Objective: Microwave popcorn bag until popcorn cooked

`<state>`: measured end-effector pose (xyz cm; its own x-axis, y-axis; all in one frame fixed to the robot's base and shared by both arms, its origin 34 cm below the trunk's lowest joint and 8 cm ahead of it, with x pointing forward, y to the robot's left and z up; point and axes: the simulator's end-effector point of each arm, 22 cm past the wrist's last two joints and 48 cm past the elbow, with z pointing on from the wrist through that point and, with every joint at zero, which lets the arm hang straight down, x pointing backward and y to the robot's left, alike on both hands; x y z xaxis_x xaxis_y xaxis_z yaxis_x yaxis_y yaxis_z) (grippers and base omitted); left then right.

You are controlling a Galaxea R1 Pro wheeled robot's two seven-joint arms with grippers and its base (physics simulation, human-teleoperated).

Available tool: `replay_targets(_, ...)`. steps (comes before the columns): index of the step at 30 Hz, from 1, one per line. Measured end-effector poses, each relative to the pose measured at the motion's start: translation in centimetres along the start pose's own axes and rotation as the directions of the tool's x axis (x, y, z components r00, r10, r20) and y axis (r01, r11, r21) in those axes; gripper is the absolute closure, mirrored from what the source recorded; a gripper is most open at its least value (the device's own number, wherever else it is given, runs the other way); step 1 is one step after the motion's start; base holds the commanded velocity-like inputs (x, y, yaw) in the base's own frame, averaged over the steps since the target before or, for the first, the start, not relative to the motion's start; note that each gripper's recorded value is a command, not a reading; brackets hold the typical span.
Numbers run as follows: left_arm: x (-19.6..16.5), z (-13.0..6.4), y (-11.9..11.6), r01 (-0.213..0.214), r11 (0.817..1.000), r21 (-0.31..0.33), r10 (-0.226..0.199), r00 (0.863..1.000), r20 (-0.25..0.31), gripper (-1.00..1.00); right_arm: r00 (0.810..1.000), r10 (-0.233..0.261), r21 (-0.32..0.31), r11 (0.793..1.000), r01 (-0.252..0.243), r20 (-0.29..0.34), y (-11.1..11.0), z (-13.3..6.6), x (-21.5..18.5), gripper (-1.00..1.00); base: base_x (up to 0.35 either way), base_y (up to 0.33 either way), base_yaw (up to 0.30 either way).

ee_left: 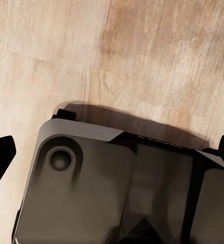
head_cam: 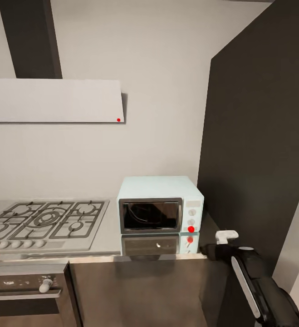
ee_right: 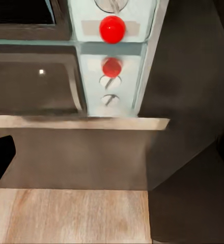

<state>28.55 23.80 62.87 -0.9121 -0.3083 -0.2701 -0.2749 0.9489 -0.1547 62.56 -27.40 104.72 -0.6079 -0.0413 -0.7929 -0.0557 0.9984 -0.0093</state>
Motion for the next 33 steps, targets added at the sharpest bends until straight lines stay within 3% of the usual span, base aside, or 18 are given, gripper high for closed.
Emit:
replay_targets(5,0.0,0.0,0.0,0.000,1.000,0.000,0.000,1.000,0.000,-1.00,0.990,-0.005,-0.001,1.000,0.006,0.138,0.3,-0.1,-3.3,-1.00,0.000,0.000,0.000)
replay_targets(6,0.0,0.0,0.0,0.000,1.000,0.000,0.000,1.000,0.000,-1.00,0.982,-0.008,-0.002,1.000,0.008,0.190,0.4,-0.2,-4.5,-1.00,0.000,0.000,0.000)
replay_targets(9,0.0,0.0,0.0,0.000,1.000,0.000,0.000,1.000,0.000,-1.00,0.963,-0.017,-0.001,1.000,0.018,0.269,0.5,-0.1,-5.8,-1.00,0.000,0.000,0.000)
replay_targets(14,0.0,0.0,0.0,0.000,1.000,0.000,0.000,1.000,0.000,-1.00,0.940,-0.029,0.007,1.000,0.028,0.341,0.3,1.2,-5.9,-1.00,0.000,0.000,0.000)
replay_targets(33,0.0,0.0,0.1,0.000,1.000,-0.001,0.000,1.000,-0.001,-1.00,0.948,-0.019,0.002,1.000,0.019,0.317,-0.1,2.2,-4.6,-1.00,0.047,0.000,0.000)
